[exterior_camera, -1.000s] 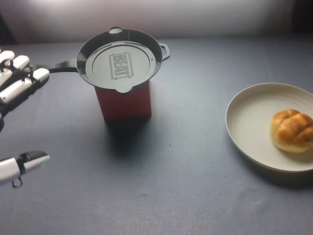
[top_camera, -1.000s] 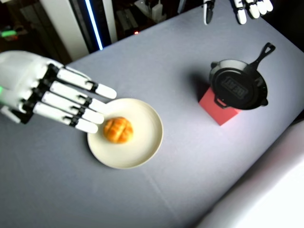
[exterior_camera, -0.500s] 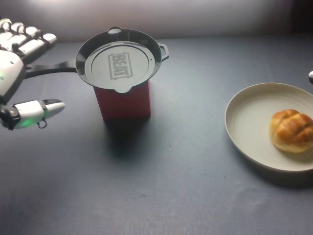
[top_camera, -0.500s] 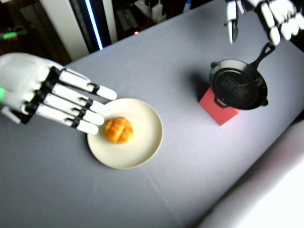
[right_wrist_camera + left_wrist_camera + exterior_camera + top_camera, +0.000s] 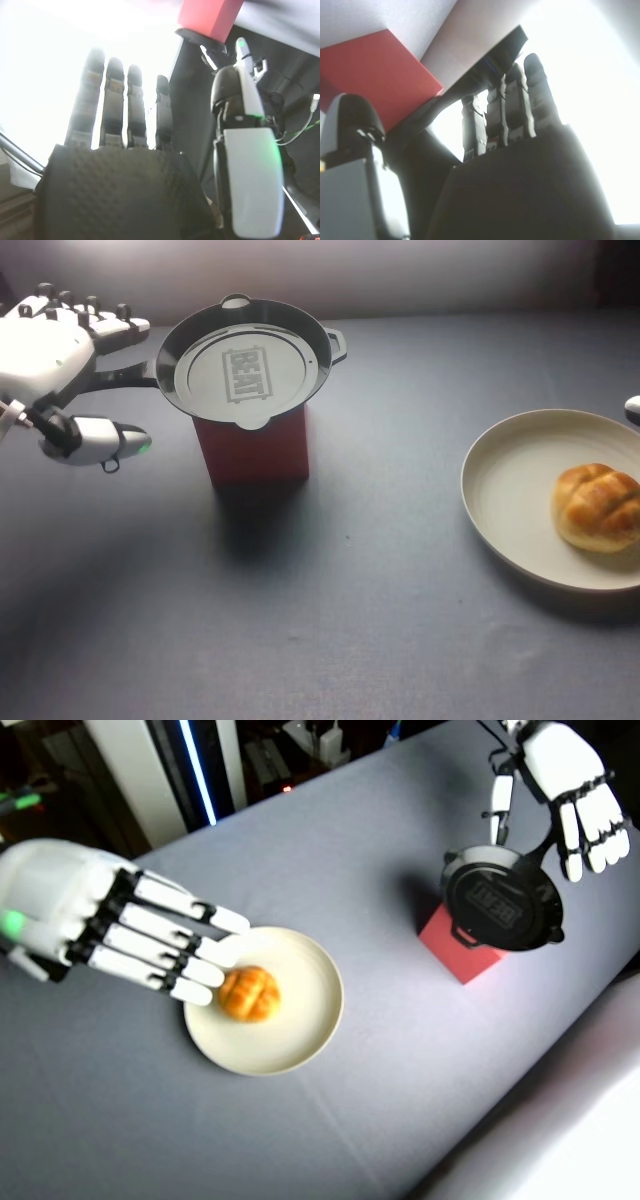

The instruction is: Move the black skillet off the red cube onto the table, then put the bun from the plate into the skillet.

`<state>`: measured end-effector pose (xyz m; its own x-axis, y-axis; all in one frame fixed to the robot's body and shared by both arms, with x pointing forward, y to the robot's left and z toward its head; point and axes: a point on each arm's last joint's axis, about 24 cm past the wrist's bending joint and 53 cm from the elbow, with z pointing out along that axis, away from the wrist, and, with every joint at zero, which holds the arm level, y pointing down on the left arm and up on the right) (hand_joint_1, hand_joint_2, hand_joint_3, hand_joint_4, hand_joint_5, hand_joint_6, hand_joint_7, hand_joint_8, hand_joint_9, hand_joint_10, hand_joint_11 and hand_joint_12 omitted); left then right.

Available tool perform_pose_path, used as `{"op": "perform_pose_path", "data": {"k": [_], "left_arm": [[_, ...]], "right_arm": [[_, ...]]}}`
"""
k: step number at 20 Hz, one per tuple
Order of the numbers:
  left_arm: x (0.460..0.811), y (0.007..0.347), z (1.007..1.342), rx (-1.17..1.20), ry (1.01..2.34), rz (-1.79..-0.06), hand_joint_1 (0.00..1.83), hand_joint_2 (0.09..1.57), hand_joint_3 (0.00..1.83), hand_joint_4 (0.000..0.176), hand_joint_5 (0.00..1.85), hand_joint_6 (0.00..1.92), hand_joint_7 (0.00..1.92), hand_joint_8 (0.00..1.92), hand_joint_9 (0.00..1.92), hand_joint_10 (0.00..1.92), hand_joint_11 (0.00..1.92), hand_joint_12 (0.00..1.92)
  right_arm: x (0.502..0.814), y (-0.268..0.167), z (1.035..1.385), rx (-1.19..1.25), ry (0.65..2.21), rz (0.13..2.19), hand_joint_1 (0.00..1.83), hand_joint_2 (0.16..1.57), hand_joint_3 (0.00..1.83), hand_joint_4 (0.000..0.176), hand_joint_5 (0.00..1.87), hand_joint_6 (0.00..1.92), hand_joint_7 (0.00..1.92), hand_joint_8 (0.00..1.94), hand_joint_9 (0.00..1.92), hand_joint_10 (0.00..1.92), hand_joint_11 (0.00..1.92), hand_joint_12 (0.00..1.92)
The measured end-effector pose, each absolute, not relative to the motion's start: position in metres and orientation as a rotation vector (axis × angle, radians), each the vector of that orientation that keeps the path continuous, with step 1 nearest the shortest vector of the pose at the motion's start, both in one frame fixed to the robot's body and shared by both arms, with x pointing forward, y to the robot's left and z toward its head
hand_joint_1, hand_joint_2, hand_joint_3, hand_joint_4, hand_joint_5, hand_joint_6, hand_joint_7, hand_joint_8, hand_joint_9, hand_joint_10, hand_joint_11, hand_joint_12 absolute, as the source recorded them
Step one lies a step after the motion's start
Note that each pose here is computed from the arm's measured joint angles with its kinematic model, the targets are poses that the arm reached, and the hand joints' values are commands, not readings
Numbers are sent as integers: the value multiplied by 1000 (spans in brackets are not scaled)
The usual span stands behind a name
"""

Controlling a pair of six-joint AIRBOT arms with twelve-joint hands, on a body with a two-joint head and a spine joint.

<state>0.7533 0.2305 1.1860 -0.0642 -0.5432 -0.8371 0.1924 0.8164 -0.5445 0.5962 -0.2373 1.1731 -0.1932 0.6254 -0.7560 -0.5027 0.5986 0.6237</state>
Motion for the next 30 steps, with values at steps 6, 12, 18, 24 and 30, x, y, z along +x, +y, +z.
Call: {"op": "perform_pose_path", "data": {"k": [6, 12, 18, 24, 30], "left_arm": [[770, 237, 1190, -332, 1535, -616, 1047, 1204, 0, 0, 822, 1233, 1097, 851, 1174, 894, 942, 1484], [768, 226, 1185, -336, 1545, -641, 679, 1326, 7, 0, 618, 1458, 790, 1769, 950, 1917, 1032, 1921], [761, 219, 1194, -390, 1479, -747, 1519, 1225, 0, 176, 1117, 1921, 1333, 1921, 1537, 1921, 1592, 1921], [748, 233, 1192, -484, 1405, -844, 1537, 1228, 0, 159, 1145, 1921, 1321, 1921, 1511, 1921, 1562, 1921], [727, 234, 1211, -501, 1272, -932, 1380, 1246, 4, 0, 1190, 1921, 1391, 1921, 1537, 1921, 1581, 1921]], "right_arm": [[596, -235, 1168, 111, 1460, 1021, 734, 1196, 6, 99, 320, 2, 337, 4, 335, 5, 401, 40], [597, -236, 1167, 116, 1464, 1018, 716, 1223, 8, 88, 317, 0, 354, 5, 374, 12, 425, 42], [596, -233, 1164, 118, 1471, 1027, 712, 1242, 7, 83, 324, 2, 358, 3, 394, 9, 449, 45], [596, -233, 1163, 124, 1472, 1029, 690, 1265, 7, 69, 332, 2, 378, 3, 405, 5, 452, 39], [595, -234, 1160, 128, 1482, 1028, 682, 1278, 4, 65, 338, 3, 383, 4, 407, 5, 460, 37]]}}
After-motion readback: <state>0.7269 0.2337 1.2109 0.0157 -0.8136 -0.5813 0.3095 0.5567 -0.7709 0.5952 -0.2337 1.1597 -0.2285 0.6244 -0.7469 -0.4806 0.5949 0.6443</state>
